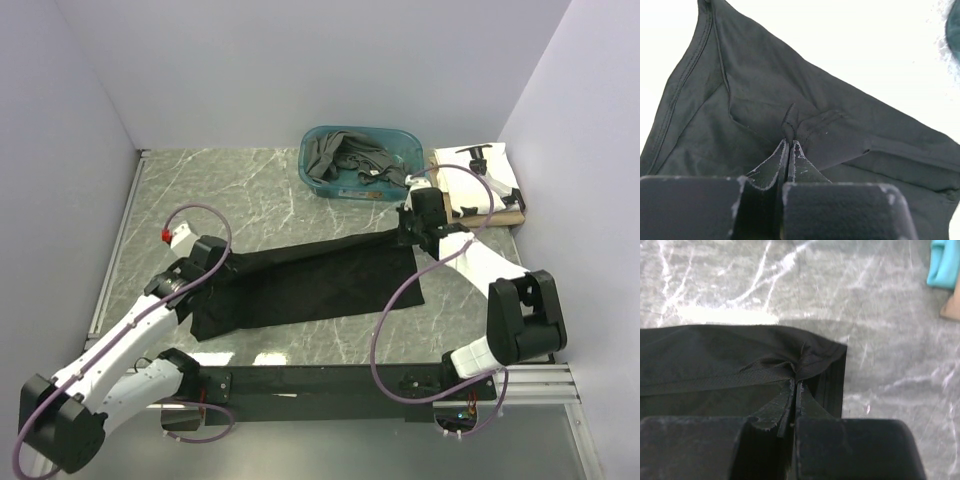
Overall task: Fold and stack the t-shirts
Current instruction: Fold the tshirt
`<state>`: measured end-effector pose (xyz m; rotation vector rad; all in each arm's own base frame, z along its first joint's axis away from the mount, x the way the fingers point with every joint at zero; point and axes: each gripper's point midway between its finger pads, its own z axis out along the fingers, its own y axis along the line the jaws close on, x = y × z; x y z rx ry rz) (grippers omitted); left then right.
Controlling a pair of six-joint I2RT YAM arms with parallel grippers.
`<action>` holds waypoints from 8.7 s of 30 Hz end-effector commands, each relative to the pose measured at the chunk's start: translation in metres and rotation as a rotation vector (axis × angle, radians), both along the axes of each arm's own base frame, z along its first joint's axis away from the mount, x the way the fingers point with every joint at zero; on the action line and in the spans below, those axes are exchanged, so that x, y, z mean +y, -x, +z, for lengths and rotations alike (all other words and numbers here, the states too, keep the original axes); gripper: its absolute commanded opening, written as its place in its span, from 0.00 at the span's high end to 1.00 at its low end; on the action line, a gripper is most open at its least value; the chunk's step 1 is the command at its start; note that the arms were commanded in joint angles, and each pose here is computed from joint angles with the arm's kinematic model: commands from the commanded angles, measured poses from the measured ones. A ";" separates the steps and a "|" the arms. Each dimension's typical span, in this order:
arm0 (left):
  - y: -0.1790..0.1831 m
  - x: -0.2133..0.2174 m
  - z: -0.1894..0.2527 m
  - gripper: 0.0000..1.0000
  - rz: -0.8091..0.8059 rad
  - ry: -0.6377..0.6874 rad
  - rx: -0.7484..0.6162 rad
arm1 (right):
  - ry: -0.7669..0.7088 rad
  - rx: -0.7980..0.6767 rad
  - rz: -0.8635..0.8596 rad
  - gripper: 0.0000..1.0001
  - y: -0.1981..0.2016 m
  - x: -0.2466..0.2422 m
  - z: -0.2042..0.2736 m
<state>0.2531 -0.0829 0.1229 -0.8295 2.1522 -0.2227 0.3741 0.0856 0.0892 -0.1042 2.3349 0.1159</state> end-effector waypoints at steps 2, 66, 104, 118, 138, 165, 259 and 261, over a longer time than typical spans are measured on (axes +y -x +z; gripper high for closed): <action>0.013 0.005 -0.006 0.99 0.024 0.024 0.011 | -0.009 -0.064 -0.057 1.00 0.008 -0.003 0.013; -0.236 -0.035 -0.088 0.01 -0.115 0.060 0.125 | -0.320 0.473 0.425 0.11 0.198 0.175 -0.056; -0.301 -0.086 0.121 0.01 -0.418 0.088 -0.304 | -0.321 -0.094 0.350 0.00 0.176 0.206 0.075; -0.034 -0.114 0.040 0.01 -0.428 0.063 -0.088 | -0.450 -0.041 0.138 0.00 0.136 0.130 0.053; 0.122 -0.117 -0.081 0.21 -0.450 0.104 0.329 | -0.535 0.221 0.380 0.06 0.186 0.166 0.001; 0.128 -0.102 -0.116 0.86 -0.410 0.097 0.342 | -0.402 0.441 0.364 0.25 0.211 0.155 -0.058; -0.124 -0.039 0.016 0.99 -0.007 0.039 -0.020 | -0.244 -0.060 0.314 1.00 -0.057 0.248 0.085; -0.131 -0.037 0.011 0.99 -0.007 0.045 -0.005 | -0.242 -0.062 0.317 1.00 -0.065 0.250 0.079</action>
